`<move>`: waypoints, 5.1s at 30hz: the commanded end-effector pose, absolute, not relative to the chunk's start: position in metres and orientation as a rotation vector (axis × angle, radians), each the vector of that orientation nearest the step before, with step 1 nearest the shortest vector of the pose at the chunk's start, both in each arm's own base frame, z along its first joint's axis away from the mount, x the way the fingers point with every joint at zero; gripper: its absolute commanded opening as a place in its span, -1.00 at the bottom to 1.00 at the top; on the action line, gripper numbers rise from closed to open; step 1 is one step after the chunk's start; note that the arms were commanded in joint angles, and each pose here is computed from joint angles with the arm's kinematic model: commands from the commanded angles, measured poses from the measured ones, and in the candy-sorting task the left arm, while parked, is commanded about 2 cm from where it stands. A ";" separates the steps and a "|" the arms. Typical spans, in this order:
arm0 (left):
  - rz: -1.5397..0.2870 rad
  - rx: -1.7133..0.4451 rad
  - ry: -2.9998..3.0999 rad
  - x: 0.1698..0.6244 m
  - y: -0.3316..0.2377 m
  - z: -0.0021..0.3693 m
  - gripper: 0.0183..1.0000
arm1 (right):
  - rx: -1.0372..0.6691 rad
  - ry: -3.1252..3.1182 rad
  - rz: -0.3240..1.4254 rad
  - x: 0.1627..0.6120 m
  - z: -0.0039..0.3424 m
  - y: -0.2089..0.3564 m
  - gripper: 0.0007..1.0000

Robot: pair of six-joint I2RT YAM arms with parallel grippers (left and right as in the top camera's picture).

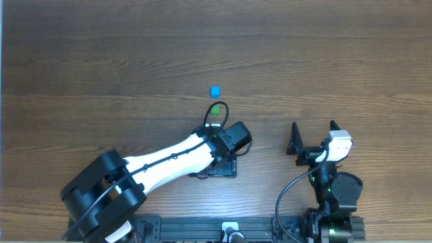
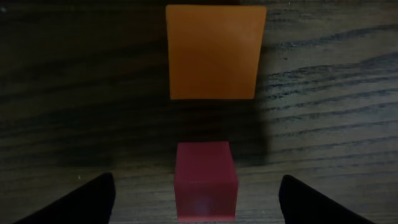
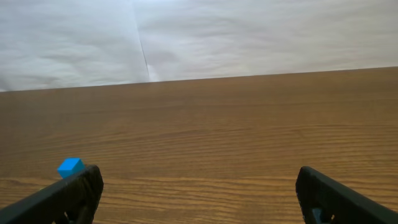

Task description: Stack Cubes

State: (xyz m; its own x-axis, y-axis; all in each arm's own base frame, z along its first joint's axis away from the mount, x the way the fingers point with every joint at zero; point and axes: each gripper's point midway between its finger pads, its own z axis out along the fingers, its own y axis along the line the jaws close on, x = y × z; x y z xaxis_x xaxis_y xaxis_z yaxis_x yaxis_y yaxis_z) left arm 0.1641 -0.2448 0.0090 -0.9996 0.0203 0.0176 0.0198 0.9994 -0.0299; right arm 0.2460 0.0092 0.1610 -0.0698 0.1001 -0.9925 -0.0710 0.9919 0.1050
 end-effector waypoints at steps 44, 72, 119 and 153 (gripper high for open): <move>-0.024 0.012 -3.207 0.201 -0.252 0.061 -0.96 | 0.005 1.636 0.144 0.246 0.159 0.012 0.98; 0.013 -0.006 -3.202 0.277 -0.249 0.072 -0.96 | 0.005 1.636 0.144 0.246 0.159 0.012 0.98; -0.046 0.008 -3.179 0.287 -0.251 0.036 -0.96 | 0.005 1.636 0.144 0.246 0.159 0.012 0.98; -0.049 0.012 -3.188 0.289 -0.250 0.036 -0.51 | 0.005 1.636 0.144 0.246 0.159 0.012 0.99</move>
